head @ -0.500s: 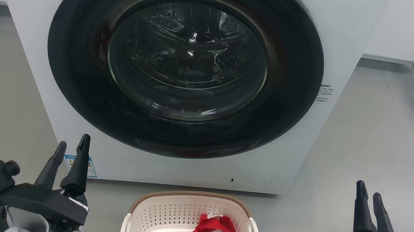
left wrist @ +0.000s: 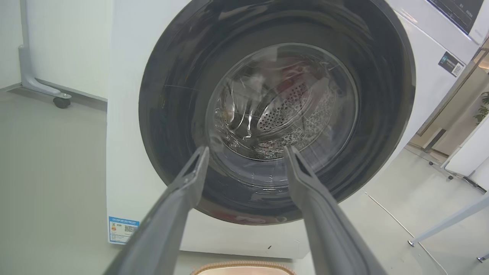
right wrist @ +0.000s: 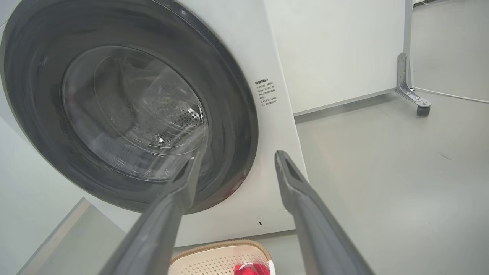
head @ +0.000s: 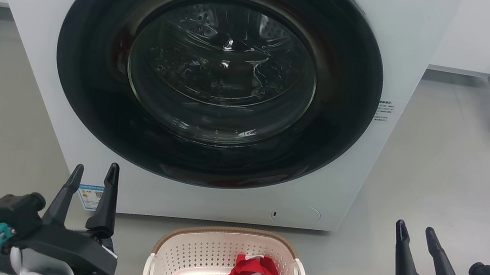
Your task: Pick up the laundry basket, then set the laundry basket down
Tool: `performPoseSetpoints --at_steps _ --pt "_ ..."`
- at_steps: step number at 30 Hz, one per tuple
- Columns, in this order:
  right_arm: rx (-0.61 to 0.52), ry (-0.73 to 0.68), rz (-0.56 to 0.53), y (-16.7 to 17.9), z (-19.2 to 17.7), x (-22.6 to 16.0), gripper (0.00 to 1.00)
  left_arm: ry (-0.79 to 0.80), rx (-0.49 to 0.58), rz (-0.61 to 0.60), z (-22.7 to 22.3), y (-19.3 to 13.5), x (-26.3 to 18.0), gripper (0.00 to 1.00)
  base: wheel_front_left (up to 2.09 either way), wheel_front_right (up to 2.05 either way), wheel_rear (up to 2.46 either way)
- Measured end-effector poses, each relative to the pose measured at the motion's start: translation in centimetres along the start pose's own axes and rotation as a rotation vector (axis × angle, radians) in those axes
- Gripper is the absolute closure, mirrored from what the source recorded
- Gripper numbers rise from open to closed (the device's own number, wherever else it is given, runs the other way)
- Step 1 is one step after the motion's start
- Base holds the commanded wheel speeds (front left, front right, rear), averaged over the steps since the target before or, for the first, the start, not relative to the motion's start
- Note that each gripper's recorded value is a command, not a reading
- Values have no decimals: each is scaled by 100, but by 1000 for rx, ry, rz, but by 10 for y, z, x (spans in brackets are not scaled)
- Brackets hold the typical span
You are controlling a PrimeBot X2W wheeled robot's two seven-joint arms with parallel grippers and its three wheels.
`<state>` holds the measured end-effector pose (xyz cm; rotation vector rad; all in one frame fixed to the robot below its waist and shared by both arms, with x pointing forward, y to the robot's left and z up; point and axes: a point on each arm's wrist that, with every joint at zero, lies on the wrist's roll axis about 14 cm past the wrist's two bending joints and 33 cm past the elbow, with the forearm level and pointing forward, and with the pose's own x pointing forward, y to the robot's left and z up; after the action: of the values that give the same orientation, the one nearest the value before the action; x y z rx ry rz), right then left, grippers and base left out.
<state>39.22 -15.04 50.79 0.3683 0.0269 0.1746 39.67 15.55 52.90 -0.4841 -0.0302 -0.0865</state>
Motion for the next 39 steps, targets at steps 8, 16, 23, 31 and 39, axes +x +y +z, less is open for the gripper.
performPoseSetpoints --at_steps 8,16,23,31,39 --pt "-124 0 25 4 -4 -1 0 -18 118 -3 -1 -1 -2 0 0 0 0" --pt "-216 -12 29 5 -4 -1 0 -23 214 -10 -5 -3 -4 0 0 0 0" --pt "-304 -27 47 8 -5 -3 0 -31 293 -21 -7 -7 -5 0 0 0 0" --pt "-309 -36 33 4 -1 -3 0 -36 289 -10 -7 -6 -4 0 0 0 0" --pt "-303 -58 26 4 6 -2 0 -42 273 -1 -5 -5 -4 0 0 0 0"
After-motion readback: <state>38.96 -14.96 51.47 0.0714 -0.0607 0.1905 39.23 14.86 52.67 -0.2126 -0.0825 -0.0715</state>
